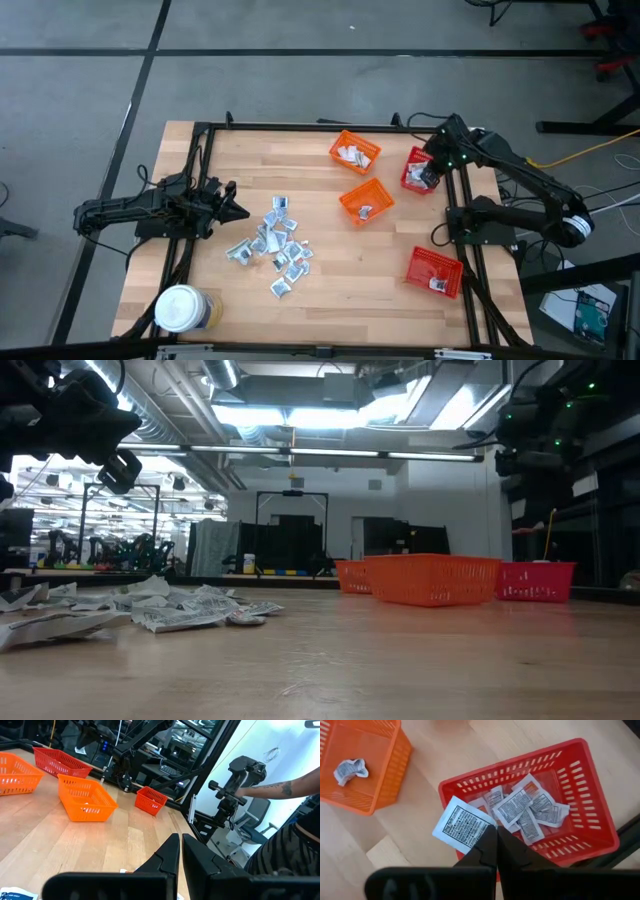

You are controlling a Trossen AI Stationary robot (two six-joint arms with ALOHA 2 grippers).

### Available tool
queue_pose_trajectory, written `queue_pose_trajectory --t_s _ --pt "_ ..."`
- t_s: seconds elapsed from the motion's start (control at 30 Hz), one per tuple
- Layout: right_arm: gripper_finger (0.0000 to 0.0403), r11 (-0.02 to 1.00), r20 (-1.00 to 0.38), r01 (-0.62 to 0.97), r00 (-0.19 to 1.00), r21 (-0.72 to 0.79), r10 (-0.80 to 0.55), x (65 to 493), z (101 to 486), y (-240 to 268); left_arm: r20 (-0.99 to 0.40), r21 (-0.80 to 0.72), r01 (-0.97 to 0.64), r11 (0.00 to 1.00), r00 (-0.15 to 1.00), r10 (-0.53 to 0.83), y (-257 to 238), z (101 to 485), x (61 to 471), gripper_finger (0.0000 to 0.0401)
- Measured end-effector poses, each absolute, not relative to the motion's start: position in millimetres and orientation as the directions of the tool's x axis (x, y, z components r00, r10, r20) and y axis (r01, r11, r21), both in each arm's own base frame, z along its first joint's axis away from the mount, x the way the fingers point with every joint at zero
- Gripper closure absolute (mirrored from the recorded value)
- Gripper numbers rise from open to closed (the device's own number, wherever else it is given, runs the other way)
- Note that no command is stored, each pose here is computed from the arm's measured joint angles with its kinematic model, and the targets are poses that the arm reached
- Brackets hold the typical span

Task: Pick & Place First Aid Supplies
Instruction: Put the orange ointment pack into the top red bin

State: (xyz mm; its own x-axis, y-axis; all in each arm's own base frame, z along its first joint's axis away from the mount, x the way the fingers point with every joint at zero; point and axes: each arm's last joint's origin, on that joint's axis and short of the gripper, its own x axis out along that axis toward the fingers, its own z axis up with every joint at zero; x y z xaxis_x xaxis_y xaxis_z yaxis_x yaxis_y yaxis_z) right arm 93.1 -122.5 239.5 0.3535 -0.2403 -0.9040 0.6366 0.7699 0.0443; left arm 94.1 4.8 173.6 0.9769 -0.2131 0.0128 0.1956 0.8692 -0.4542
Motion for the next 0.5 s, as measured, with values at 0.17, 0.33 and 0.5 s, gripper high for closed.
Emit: queue_pose_trajectory --t_s 0.17,0.33,0.5 --pt "0.04 0.749 -0.907 0.662 0.329 0.024 -0.262 91.7 239.4 -123.7 0.013 -0.454 0.196 0.869 0.977 -0.213 4.8 173.7 94.1 0.0386" --pt "0.0392 0.692 -0.91 0.72 0.252 -0.052 -0.331 89.9 239.6 -126.3 0.013 -0.454 0.196 0.869 0.977 -0.213 4.7 173.6 94.1 0.0385" --pt "0.0374 0.682 -0.908 0.728 0.236 -0.07 -0.346 89.6 239.7 -126.8 0.013 -0.454 0.196 0.869 0.977 -0.213 4.8 173.7 94.1 0.0385"
